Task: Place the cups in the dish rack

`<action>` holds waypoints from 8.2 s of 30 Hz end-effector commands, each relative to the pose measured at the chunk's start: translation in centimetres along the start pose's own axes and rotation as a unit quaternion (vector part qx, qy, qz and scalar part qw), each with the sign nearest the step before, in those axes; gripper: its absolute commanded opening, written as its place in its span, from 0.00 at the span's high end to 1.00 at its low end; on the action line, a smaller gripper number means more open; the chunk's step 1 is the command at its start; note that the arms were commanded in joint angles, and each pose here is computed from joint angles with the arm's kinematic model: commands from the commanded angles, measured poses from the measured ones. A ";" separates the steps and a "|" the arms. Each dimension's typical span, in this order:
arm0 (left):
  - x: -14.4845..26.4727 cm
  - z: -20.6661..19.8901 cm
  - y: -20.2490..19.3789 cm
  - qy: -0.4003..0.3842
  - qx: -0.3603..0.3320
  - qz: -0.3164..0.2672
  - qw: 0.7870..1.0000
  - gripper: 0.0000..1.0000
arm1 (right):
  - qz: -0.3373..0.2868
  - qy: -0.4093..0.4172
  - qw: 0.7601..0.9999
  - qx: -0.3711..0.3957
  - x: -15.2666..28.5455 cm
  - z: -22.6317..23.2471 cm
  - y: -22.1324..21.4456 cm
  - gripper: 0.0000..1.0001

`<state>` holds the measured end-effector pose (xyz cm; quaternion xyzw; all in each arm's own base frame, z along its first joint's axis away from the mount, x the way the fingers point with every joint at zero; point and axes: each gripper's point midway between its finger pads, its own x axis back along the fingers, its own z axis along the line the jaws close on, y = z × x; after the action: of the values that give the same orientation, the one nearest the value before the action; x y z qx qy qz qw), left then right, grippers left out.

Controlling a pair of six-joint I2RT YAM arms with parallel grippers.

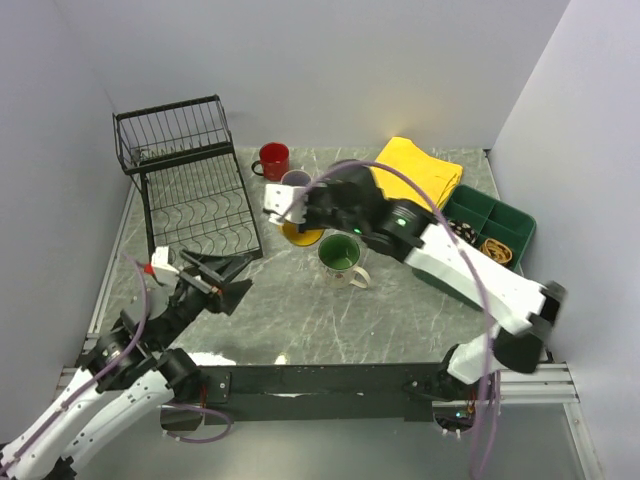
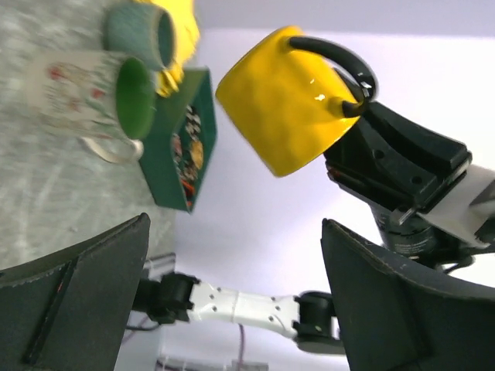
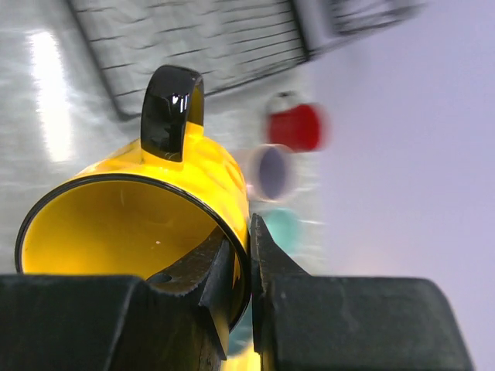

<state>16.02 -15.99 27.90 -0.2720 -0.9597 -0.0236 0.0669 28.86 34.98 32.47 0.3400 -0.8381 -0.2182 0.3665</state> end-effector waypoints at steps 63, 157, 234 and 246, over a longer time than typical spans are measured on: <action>-2.3 -9.5 -11.0 -0.133 -0.197 0.366 0.900 0.45 | -0.347 -0.393 0.693 0.494 18.4 3.8 9.1 1.00; -11.4 7.3 32.1 0.321 -0.433 -0.273 0.797 0.99 | -0.053 -0.059 0.969 -0.235 12.2 1.3 -10.1 0.00; -13.8 14.8 36.6 0.404 -0.450 -0.175 0.777 0.34 | -0.076 -0.067 0.949 -0.299 12.4 4.2 -14.8 0.00; -12.9 18.3 36.2 0.443 -0.453 -0.142 0.760 0.22 | -0.078 -0.066 0.949 -0.298 12.6 4.2 -14.7 0.00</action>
<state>42.40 9.76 7.85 -0.0833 -0.7372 -0.5576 0.3725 25.44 16.50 25.45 0.2487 -0.7232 -0.5107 0.3929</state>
